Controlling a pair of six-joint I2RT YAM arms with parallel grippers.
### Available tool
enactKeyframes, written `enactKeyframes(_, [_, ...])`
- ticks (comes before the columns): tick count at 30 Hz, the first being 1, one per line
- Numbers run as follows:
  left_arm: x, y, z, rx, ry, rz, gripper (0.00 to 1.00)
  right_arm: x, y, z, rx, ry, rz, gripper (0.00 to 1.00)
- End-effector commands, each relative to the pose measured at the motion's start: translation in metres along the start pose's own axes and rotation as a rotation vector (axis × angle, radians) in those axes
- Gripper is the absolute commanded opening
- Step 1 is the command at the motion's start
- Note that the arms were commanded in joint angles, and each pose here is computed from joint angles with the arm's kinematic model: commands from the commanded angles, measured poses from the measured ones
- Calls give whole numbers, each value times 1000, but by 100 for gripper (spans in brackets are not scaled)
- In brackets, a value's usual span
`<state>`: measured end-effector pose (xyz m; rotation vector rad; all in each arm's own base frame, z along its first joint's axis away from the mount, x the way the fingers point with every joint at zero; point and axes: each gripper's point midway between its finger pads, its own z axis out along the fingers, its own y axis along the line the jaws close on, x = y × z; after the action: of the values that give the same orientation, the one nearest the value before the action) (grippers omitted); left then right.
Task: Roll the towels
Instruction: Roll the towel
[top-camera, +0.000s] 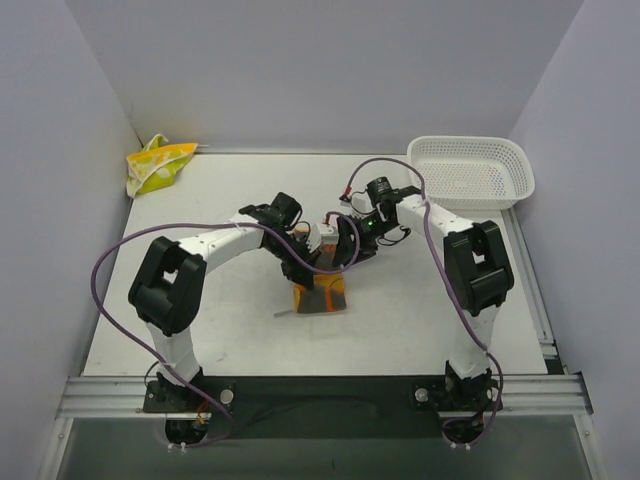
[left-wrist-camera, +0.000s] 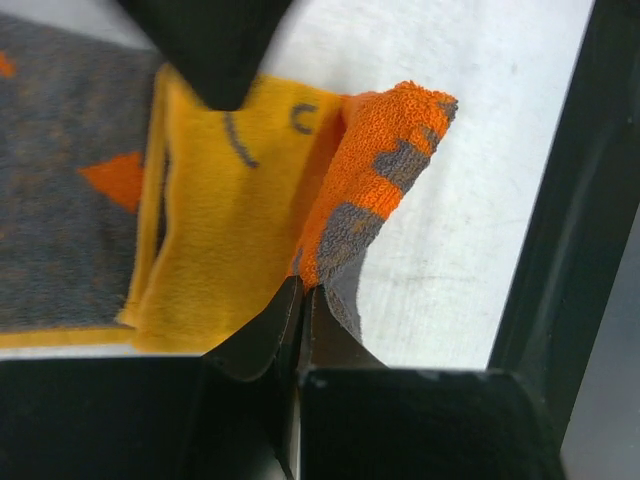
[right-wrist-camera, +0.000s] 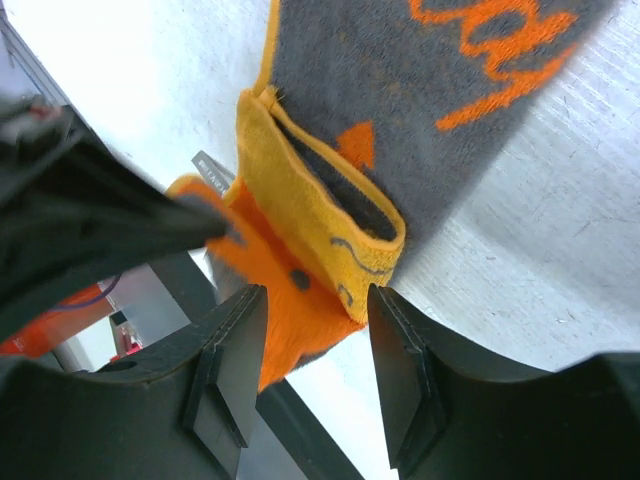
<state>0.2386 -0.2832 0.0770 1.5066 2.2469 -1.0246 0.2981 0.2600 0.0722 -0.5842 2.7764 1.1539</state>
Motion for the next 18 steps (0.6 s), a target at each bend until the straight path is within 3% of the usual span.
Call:
enactKeyframes(1, [-23,18,-11,28,-79,-14,5,1,26,-21,-62,-17,-32,45])
enactKeyframes(10, [-21,51,9,45,-58,-71,11,15,31,-17,-117,14,17,48])
enactKeyframes(18, [-13,73,15,77,-74,-134,15,25,5,11,-64,79,68,50])
